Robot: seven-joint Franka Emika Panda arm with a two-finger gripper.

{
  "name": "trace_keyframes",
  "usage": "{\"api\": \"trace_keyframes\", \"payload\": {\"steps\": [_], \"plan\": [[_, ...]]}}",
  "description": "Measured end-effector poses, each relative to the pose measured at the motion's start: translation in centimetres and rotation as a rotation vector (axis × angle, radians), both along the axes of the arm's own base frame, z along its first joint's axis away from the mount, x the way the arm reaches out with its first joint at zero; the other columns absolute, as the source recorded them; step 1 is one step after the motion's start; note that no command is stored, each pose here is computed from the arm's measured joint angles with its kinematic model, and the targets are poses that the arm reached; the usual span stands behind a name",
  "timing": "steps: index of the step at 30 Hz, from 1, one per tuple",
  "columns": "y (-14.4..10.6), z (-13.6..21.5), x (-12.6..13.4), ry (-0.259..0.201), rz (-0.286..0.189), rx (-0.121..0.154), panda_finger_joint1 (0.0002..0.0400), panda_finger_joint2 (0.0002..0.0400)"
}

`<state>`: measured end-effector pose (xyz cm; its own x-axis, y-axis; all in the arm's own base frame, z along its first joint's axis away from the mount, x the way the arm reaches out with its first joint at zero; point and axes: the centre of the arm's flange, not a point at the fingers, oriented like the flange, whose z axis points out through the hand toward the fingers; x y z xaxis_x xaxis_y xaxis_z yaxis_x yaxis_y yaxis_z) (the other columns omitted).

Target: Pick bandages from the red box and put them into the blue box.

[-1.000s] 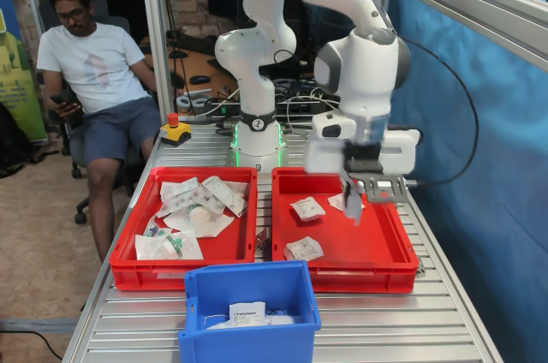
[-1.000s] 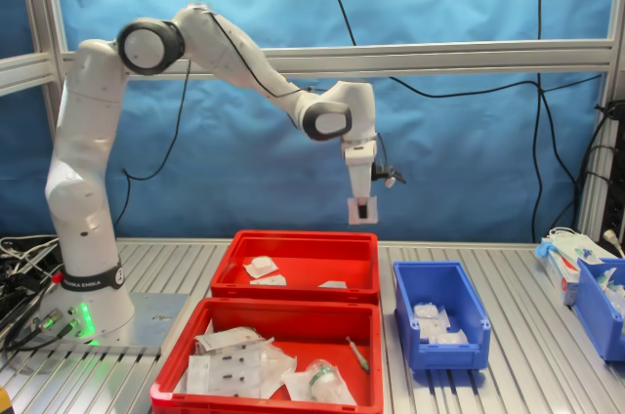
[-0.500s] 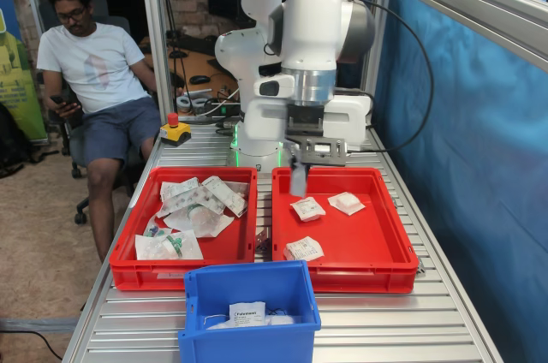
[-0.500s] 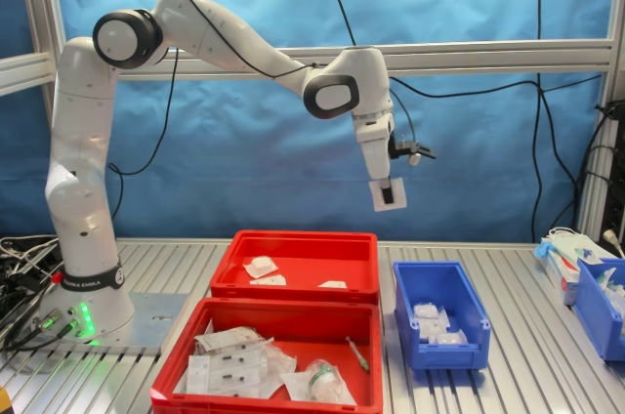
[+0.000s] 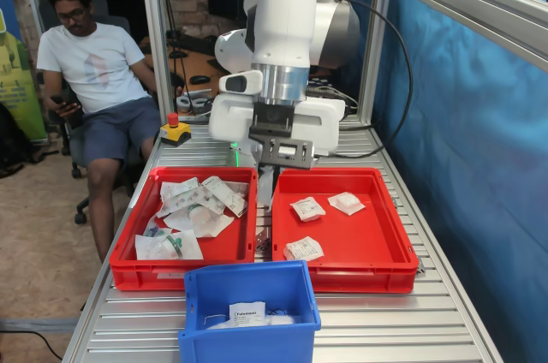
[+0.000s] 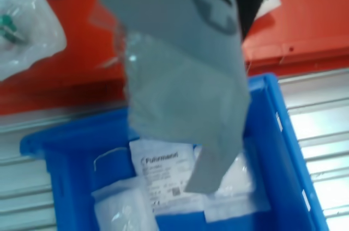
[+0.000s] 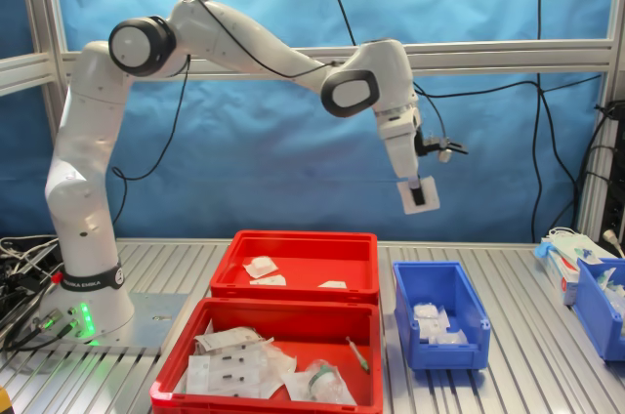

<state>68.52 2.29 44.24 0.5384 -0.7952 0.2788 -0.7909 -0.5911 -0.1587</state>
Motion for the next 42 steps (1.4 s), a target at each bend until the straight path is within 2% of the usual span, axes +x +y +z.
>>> {"api": "trace_keyframes", "payload": {"steps": [8, 18, 26, 39, 42], "plan": [[0.5, -2.1, 2.6, -0.001, 0.006, -0.043, 0.0066, 0.0066], [1.5, -5.2, 4.2, 0.024, 0.020, -0.079, 0.0066, 0.0066], [1.6, -6.7, 4.6, 0.038, 0.022, -0.093, 0.0066, 0.0066], [1.3, -5.8, 5.0, 0.019, 0.017, -0.098, 0.0066, 0.0066], [1.2, -5.7, 5.0, 0.016, 0.016, -0.099, 0.0077, 0.0077]]}}
